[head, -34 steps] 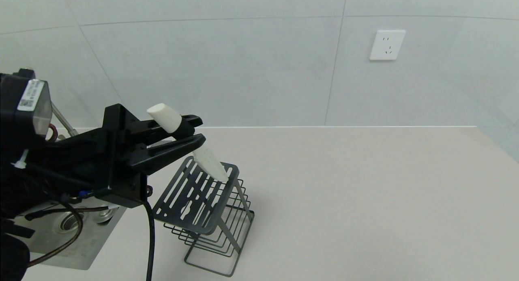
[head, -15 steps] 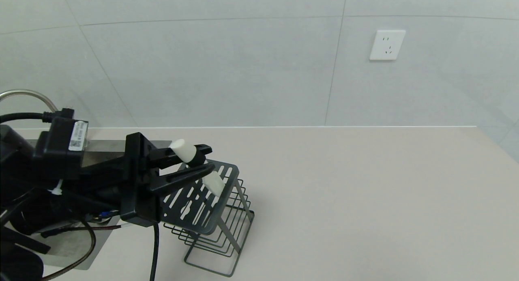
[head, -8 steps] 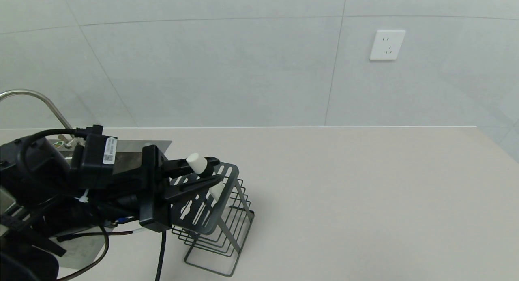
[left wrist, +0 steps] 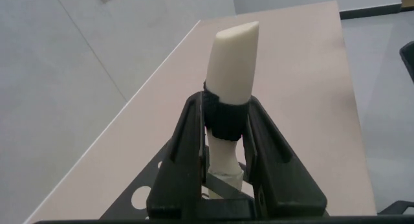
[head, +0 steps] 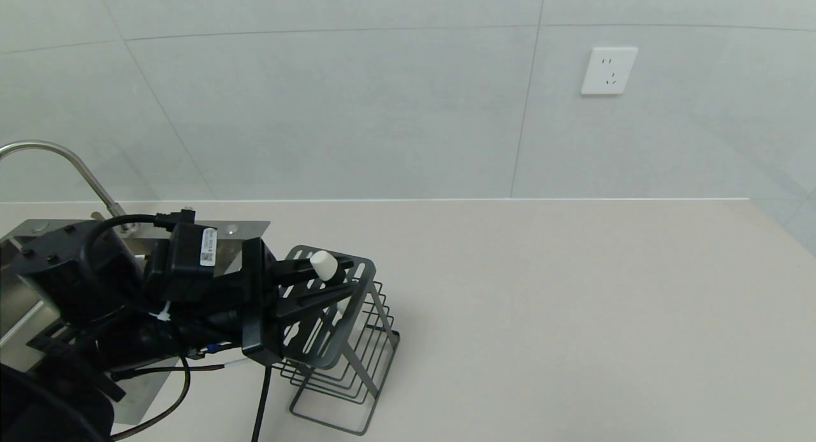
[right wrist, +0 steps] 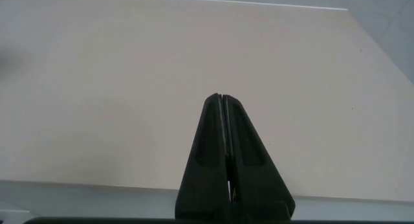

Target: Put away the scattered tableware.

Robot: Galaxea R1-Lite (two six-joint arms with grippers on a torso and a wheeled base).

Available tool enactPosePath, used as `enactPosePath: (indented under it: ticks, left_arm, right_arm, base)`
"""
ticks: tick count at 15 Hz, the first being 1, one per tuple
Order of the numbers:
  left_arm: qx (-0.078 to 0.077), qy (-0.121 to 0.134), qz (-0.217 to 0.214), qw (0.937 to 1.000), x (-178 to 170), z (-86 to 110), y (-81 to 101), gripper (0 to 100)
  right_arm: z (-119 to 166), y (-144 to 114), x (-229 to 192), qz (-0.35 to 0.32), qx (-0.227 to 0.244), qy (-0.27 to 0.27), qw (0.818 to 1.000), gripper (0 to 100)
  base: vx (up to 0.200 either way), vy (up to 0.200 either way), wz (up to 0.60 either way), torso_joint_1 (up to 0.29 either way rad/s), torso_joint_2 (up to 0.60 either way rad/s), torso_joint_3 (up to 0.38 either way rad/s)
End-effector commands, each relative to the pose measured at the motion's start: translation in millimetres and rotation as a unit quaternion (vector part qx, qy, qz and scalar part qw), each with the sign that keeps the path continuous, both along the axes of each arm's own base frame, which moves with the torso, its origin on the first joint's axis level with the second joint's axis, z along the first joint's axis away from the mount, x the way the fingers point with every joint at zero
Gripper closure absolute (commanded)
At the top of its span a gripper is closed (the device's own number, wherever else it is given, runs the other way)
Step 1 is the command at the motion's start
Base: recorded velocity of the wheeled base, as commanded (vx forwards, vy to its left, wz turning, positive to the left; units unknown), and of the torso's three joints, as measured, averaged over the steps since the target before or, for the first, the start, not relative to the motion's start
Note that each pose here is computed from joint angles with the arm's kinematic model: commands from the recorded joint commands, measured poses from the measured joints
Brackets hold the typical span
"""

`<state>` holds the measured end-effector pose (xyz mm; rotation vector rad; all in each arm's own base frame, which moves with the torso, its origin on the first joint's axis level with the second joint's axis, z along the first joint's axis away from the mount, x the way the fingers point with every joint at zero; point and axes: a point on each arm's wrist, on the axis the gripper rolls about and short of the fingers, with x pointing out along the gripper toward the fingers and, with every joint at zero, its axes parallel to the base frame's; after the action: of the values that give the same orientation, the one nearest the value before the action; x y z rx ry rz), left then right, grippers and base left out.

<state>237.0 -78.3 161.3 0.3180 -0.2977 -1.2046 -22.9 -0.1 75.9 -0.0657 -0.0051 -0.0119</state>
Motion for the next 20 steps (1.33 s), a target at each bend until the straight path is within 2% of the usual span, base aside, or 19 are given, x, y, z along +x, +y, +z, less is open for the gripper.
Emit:
enactPosePath:
  ticks: [1,2,3,7,8,10,12,13,14,15,16,17,18,19,20]
  left_arm:
    - [0.002,0.007,0.001,1.0,1,-3.6,-0.4,100]
    - [0.002,0.01,0.001,0.9999,1,-5.0,-0.2,100]
    - [0.003,0.011,0.002,0.9999,1,-5.4,-0.2,0]
    - [0.005,0.02,0.002,0.9998,-3,-9.0,0.8,0]
    - [-0.002,-0.003,0.004,1.0,-4,-0.4,1.9,0]
    - [-0.025,-0.081,0.022,0.9962,-30,35.5,16.7,0]
    - [-0.042,-0.158,0.03,0.986,-88,61.8,31.8,0]
    - [-0.05,-0.192,0.03,0.9796,-129,64.1,39.3,0]
    - [-0.051,-0.198,0.03,0.9783,-155,58.1,44.2,0]
    - [-0.047,-0.178,0.039,0.9821,-190,38.3,51.4,0]
    - [-0.052,-0.129,0.06,0.9885,-220,14.9,57.3,0]
    - [-0.072,-0.076,0.088,0.9906,-247,-5.8,61.1,0]
    - [-0.089,-0.028,0.103,0.9903,-269,-21.6,62.1,0]
    - [-0.098,0.036,0.136,0.9851,-282,-38.4,60.2,0]
    - [-0.084,0.057,0.152,0.9831,-279,-45.9,60.6,0]
  right_arm:
    - [0,0,0,0.0,0.0,0.0,1.0,100]
    - [0,0,0,0.0,0.0,0.0,1.0,100]
    - [0,0,0,0.0,0.0,0.0,1.0,100]
    - [0,0,0,0.0,0.0,0.0,1.0,100]
    - [0,0,0,0.0,0.001,0.0,1.0,100]
    - [0,0,0,0.0,0.001,0.0,1.0,100]
    - [0,0,0,-0.001,0.018,0.001,1.0,100]
    - [0,0,0,-0.001,0.029,0.002,1.0,100]
    - [0,0,0,-0.001,0.029,0.002,1.0,100]
    - [0,0,0,0.001,0.028,0.002,1.0,100]
    - [0,0,0,0.001,0.028,0.002,1.0,100]
    - [0,0,0,0.0,0.029,0.002,1.0,100]
    - [0,0,0,-0.001,0.029,0.002,1.0,100]
    - [0,0,0,-0.001,0.029,0.002,1.0,100]
    - [0,0,0,-0.001,0.029,0.002,1.0,100]
  base:
    - [0.0,0.0,0.0,0.0,0.0,0.0]
    - [0.0,0.0,0.0,0.0,0.0,0.0]
    - [0.0,0.0,0.0,0.0,0.0,0.0]
    - [0.0,0.0,0.0,0.0,0.0,0.0]
    - [0.0,0.0,0.0,0.0,0.0,0.0]
    - [0.0,0.0,0.0,0.0,0.0,0.0]
    - [0.0,0.0,0.0,0.0,0.0,0.0]
    - [0.0,0.0,0.0,0.0,0.0,0.0]
    - [0.0,0.0,0.0,0.0,0.0,0.0]
    - [0.0,0.0,0.0,0.0,0.0,0.0]
    - [0.0,0.0,0.0,0.0,0.0,0.0]
    - [0.0,0.0,0.0,0.0,0.0,0.0]
    - [0.0,0.0,0.0,0.0,0.0,0.0]
    - [0.0,0.0,0.0,0.0,0.0,0.0]
    - [0.0,0.0,0.0,0.0,0.0,0.0]
